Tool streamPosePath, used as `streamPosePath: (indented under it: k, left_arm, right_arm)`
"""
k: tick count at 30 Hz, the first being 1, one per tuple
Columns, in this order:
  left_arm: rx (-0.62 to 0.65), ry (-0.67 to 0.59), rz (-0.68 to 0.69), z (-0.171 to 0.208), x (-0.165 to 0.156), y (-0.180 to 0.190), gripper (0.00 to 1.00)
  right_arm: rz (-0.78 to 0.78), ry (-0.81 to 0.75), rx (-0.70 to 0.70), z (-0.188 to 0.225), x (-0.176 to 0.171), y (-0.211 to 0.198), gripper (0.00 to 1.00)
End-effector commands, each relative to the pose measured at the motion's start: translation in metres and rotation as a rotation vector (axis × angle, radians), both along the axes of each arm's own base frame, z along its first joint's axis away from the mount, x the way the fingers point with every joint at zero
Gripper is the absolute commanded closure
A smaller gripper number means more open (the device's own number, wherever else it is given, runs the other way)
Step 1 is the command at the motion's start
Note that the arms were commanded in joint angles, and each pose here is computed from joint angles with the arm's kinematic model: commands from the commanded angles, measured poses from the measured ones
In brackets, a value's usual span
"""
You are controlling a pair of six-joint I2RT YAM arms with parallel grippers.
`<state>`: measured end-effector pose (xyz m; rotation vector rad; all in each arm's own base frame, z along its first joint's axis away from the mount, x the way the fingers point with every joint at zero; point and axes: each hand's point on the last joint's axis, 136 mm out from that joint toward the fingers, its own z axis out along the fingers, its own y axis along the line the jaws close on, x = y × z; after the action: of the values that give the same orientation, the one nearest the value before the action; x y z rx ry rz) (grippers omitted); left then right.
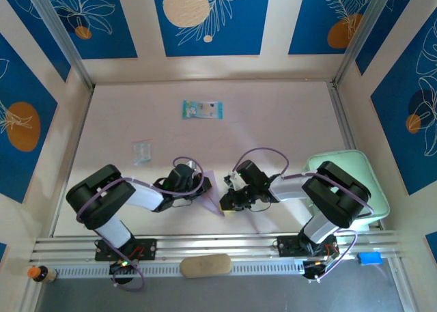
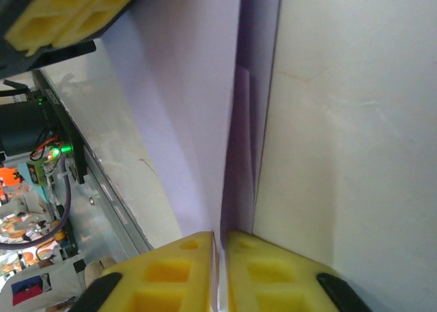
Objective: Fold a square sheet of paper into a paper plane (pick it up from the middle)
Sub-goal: Perform the fourth fold on the wing at the bottom-center of the table.
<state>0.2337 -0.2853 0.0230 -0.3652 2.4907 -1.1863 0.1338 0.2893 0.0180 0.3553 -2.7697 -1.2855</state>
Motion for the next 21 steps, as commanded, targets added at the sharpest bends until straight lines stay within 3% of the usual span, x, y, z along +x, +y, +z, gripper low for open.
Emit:
streamPosePath:
  k: [1,9,13,21]
  left_arm:
    - [0.057,0.020,0.020,-0.011,-0.004,0.011,0.95]
    - [0.056,0.011,0.020,-0.008,-0.003,0.011,0.95]
    - [0.053,0.011,0.021,-0.008,-0.003,0.010,0.95]
    - [0.049,0.009,0.020,-0.006,-0.002,0.010,0.95]
  right_arm:
    - [-0.024,-0.013,-0.074,0.006,-0.001,-0.010,0.81]
    - [-0.104,-0.101,-0.033,0.040,0.013,-0.009,0.76]
    - [-0.045,-0.105,0.037,0.052,0.004,0.011,0.84]
    - [0.032,-0.110,-0.105,0.025,-0.005,0.025,0.92]
